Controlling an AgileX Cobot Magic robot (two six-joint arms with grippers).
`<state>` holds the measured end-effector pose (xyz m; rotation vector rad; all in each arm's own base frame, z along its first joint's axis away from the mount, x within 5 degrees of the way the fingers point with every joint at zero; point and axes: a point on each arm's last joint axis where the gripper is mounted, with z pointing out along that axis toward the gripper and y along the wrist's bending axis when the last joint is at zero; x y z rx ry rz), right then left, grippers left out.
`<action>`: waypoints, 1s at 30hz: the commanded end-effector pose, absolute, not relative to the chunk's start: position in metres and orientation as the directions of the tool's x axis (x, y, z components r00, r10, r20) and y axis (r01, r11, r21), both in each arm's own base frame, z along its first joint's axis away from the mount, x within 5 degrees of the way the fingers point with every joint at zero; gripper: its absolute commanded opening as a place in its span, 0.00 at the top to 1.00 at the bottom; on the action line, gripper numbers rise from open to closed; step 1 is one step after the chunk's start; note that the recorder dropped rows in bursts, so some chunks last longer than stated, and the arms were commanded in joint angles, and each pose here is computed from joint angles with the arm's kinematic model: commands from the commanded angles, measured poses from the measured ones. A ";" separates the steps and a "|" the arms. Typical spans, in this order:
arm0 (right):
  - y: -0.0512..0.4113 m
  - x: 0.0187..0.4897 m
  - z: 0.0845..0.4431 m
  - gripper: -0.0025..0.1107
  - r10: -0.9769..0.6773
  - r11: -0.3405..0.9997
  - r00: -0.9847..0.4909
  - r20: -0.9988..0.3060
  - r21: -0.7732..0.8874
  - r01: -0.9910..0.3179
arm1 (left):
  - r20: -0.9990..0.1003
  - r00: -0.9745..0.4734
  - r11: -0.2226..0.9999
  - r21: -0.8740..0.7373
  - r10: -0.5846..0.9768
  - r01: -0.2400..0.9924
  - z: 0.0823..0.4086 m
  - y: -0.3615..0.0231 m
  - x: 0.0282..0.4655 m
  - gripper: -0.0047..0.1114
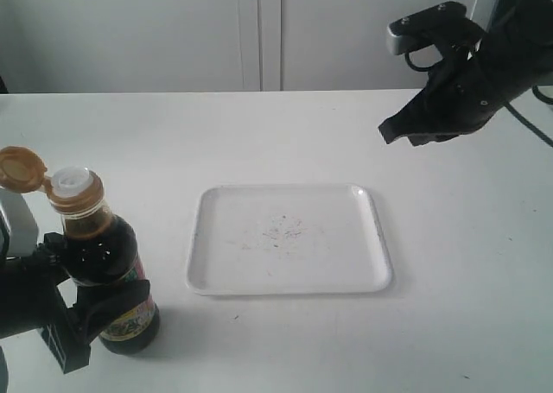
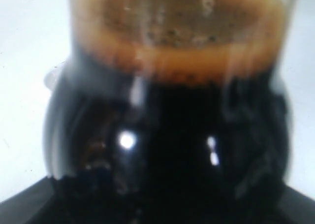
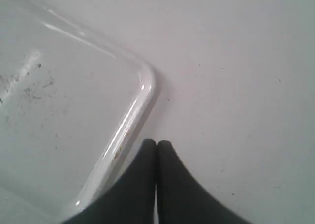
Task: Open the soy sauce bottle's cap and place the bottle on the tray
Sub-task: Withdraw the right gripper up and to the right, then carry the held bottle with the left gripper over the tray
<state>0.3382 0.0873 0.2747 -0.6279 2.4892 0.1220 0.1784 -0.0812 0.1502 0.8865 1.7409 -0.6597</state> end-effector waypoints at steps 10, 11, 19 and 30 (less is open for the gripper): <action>0.072 0.307 0.244 0.98 -0.408 0.892 -0.591 -0.695 -0.166 -0.420 | -0.982 -0.071 0.653 0.064 0.177 0.754 0.185 -0.077 0.176 0.96; 0.072 0.306 0.242 0.98 -0.418 0.888 -0.586 -0.694 -0.176 -0.426 | -0.983 -0.065 0.662 0.065 0.170 0.747 0.186 -0.076 0.176 0.96; 0.072 0.308 0.240 0.98 -0.418 0.888 -0.563 -0.713 -0.190 -0.418 | -0.994 -0.102 0.774 -0.046 0.025 0.631 0.196 -0.067 0.187 0.96; 0.072 0.308 0.239 0.98 -0.417 0.889 -0.564 -0.712 -0.190 -0.417 | -0.998 -0.049 0.722 -0.053 -0.027 0.690 0.237 -0.115 0.211 0.96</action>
